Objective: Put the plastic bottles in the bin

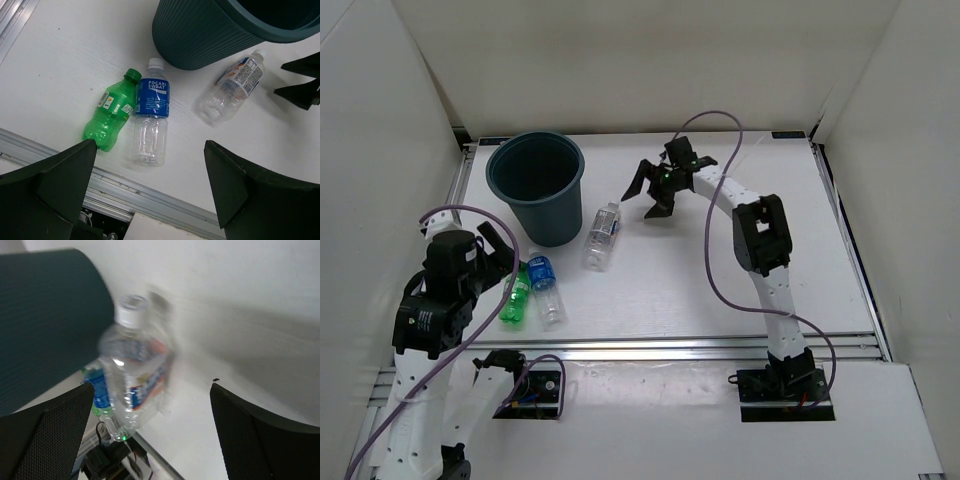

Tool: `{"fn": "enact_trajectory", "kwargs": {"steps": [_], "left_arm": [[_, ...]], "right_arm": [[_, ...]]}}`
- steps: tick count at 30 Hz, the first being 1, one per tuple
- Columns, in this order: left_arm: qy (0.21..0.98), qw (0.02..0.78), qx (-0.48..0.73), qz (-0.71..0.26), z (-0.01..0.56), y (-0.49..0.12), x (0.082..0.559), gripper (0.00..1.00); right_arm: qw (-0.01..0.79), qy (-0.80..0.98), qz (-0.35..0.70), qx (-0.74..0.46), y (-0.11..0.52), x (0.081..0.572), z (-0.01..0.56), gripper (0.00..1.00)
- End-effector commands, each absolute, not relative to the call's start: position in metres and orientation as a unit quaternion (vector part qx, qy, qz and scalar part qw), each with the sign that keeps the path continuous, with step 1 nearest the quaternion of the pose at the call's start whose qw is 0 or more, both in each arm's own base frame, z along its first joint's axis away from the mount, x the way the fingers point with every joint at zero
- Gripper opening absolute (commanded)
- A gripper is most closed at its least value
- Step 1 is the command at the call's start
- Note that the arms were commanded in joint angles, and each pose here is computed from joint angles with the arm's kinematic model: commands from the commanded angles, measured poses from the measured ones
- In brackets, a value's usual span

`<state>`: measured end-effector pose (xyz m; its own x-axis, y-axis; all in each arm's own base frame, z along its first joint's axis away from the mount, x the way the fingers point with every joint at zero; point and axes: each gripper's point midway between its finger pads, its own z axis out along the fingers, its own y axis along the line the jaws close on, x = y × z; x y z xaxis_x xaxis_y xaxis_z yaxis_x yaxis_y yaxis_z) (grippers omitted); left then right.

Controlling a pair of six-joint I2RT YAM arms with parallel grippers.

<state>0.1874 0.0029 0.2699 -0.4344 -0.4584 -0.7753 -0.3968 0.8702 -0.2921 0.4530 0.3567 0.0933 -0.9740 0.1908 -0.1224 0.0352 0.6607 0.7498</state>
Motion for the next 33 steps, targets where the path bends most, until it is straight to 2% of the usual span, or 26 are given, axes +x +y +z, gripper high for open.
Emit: {"fn": "enact_trajectory", "kwargs": {"steps": [1, 12, 27, 30, 33], "left_arm": [[0.843, 0.467, -0.265, -0.029, 0.279, 0.006, 0.181, 1.0], [0.842, 0.449, -0.297, -0.032, 0.265, 0.007, 0.169, 1.0], [0.86, 0.418, -0.292, -0.026, 0.254, 0.004, 0.169, 1.0], [0.863, 0.409, -0.296, -0.023, 0.25, 0.004, 0.168, 1.0], [0.866, 0.404, -0.294, -0.025, 0.249, 0.002, 0.166, 1.0]], "right_arm": [[0.087, 0.894, 0.437, 0.046, 0.37, 0.443, 0.119, 1.0], [0.016, 0.893, 0.447, 0.047, 0.401, 0.432, 0.059, 1.0], [-0.043, 0.869, 0.492, 0.043, 0.433, 0.424, 0.029, 1.0], [-0.061, 0.867, 0.493, 0.044, 0.432, 0.417, 0.021, 0.87], [-0.05, 0.866, 0.497, 0.03, 0.432, 0.418, 0.017, 0.66]]}}
